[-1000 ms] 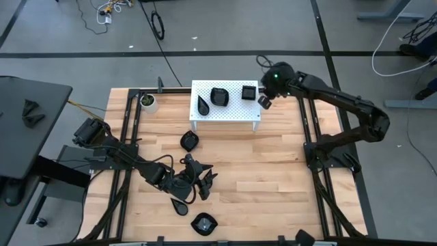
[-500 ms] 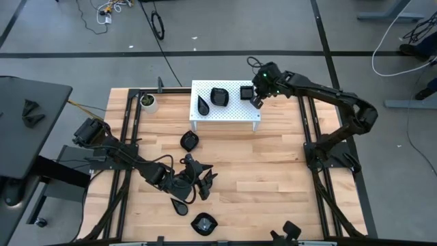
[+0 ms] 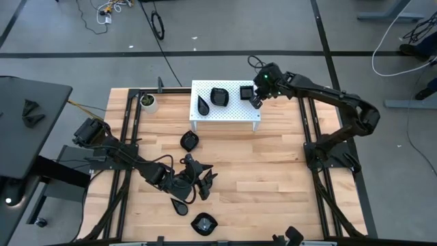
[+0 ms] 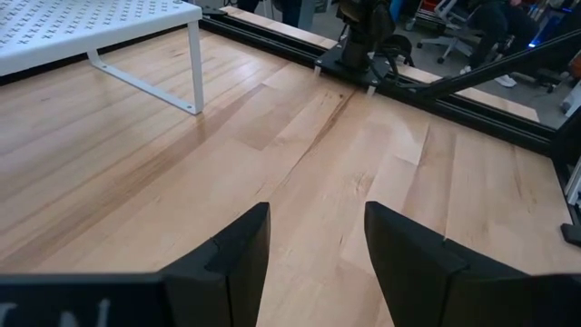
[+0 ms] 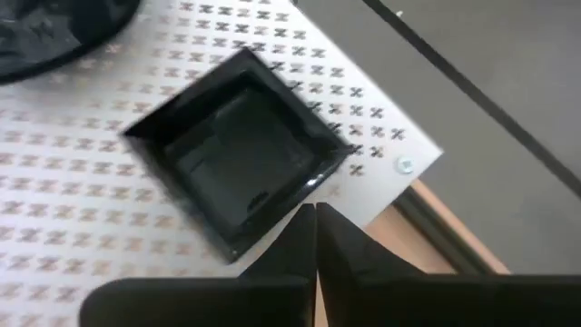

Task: Pick & Place Mini shaped plates
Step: Adjust the stack of black square plates on the shelf

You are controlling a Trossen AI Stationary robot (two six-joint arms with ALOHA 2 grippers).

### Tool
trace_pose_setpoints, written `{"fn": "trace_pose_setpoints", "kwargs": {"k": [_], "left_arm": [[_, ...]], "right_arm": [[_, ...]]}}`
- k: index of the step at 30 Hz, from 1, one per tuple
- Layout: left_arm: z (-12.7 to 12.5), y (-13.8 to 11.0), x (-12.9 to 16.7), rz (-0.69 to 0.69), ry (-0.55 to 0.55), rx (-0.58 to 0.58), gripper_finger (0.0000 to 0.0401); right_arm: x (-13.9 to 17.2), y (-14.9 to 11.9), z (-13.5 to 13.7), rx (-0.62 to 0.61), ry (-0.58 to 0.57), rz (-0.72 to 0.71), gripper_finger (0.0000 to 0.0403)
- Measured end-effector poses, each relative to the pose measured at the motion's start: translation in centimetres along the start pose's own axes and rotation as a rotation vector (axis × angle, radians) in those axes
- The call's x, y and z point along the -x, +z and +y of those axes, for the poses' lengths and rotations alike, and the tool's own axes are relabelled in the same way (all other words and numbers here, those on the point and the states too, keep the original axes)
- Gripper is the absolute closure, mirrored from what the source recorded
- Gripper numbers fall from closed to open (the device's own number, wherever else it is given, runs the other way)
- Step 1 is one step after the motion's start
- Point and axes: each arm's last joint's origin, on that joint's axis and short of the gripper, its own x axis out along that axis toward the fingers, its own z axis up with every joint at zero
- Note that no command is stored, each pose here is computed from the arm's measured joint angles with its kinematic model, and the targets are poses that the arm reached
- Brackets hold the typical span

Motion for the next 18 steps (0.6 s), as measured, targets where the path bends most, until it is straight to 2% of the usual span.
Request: {"fn": "trace_pose_setpoints", "kwargs": {"k": [6, 12, 18], "left_arm": [[0.0, 0.0, 0.0, 0.000, 0.000, 0.000, 0.0216], [0.0, 0.0, 0.0, 0.006, -0.009, 0.000, 0.0216], [-0.1, 0.0, 0.0, 0.007, -0.011, 0.000, 0.0216]], "right_arm": [[0.1, -0.1, 1.0, -0.001, 0.105, 0.005, 0.0396], [0.9, 0.1, 1.1, 0.012, 0.023, -0.030, 0.0400], [1.2, 0.0, 1.0, -0.014, 0.015, -0.025, 0.0399]]}}
